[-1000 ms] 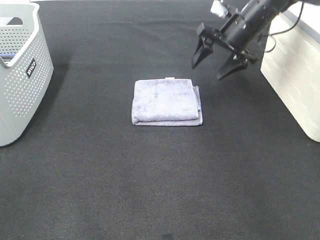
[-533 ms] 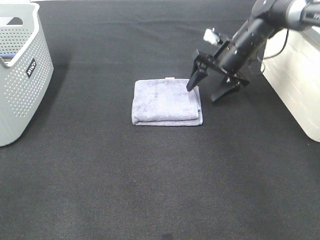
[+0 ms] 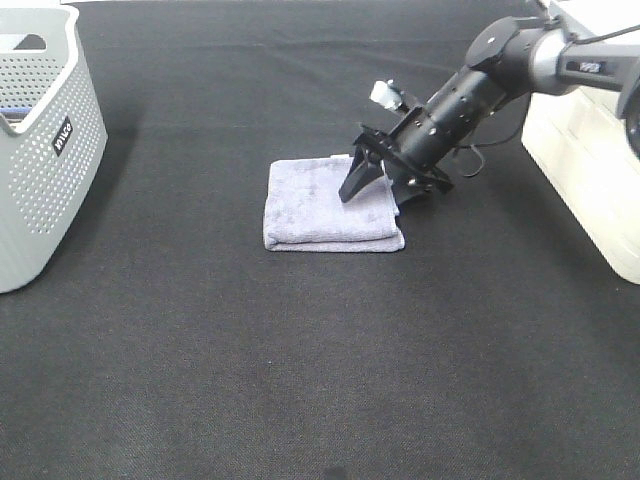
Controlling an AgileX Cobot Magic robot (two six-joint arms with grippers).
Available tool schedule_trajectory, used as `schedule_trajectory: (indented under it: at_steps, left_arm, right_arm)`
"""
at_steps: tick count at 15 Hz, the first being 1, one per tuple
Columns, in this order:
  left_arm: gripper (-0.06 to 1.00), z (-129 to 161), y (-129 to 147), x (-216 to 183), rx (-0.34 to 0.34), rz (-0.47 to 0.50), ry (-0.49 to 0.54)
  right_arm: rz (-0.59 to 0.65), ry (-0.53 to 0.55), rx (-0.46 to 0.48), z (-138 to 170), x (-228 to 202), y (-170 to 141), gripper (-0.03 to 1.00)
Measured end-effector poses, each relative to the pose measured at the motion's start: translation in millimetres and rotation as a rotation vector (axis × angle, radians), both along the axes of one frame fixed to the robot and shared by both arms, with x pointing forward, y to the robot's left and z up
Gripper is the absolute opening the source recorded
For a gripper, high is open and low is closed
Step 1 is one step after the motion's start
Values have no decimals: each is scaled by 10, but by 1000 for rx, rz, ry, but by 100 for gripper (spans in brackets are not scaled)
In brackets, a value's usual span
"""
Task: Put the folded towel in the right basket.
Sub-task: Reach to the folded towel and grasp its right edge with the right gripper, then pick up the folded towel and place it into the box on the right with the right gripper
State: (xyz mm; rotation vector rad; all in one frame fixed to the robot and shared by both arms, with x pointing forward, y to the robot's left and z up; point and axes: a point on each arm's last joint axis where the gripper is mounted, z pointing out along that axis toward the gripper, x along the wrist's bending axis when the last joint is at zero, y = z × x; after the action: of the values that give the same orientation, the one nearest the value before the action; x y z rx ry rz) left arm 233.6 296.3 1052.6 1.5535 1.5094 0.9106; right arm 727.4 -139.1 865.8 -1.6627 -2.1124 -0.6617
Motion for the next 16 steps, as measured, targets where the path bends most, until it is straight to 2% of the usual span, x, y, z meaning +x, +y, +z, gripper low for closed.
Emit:
schedule_trajectory:
  at_steps: [2, 3, 6, 9, 10, 14, 16]
  left_arm:
    - [97, 0, 0, 0, 0, 0, 0]
    - [97, 0, 0, 0, 0, 0, 0]
    - [97, 0, 0, 0, 0, 0, 0]
    - [97, 0, 0, 0, 0, 0, 0]
    - [97, 0, 0, 0, 0, 0, 0]
    - [97, 0, 0, 0, 0, 0, 0]
    - [97, 0, 0, 0, 0, 0, 0]
  right_arm:
    - [-23, 0, -14, -52, 16, -15, 20]
    - [-26, 3, -21, -56, 16, -20, 9]
    - [-18, -7, -25, -4, 22, -22, 9]
    - [7, -116, -8, 575, 58, -16, 9]
    - [7, -116, -8, 575, 58, -16, 9]
    - [19, -321, 11, 1556, -31, -51, 9]
    - [29, -418, -30, 1989, -158, -121, 9]
